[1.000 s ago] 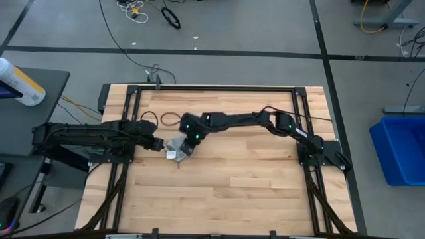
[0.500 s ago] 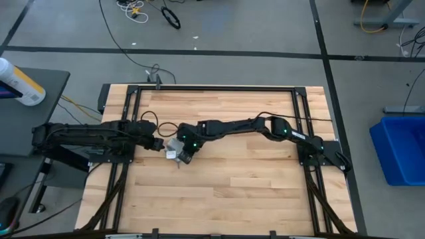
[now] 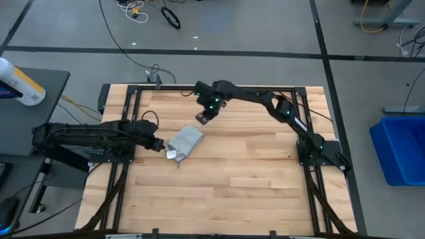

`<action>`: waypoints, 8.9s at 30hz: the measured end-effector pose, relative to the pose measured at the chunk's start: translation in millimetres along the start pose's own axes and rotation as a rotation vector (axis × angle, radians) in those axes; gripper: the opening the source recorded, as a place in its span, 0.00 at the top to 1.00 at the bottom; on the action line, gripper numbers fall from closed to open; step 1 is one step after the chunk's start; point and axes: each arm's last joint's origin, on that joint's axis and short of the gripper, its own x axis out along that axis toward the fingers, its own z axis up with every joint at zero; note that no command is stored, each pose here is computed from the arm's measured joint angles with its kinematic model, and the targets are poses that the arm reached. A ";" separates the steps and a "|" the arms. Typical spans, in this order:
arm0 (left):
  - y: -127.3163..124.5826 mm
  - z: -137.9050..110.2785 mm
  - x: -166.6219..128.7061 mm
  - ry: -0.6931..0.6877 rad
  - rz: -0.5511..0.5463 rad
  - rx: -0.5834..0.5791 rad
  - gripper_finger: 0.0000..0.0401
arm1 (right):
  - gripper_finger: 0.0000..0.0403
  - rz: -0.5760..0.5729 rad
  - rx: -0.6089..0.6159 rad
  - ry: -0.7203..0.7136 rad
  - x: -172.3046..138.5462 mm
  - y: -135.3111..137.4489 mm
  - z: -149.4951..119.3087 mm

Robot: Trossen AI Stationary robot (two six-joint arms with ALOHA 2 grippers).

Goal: Fold microfiber towels
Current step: Fold the gray microfiber towel

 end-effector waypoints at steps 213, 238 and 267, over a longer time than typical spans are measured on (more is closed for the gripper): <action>-105.2 -27.6 -25.0 -0.177 -0.933 -0.330 0.96 | 0.37 0.119 -0.351 0.119 16.9 23.5 -3.0; -106.1 -27.3 -26.3 -0.172 -0.952 -0.344 0.96 | 0.38 0.329 -0.260 0.119 72.3 15.3 6.9; -106.1 -28.3 -25.7 -0.142 -0.951 -0.324 0.96 | 0.35 0.180 -0.286 0.025 30.0 16.2 12.1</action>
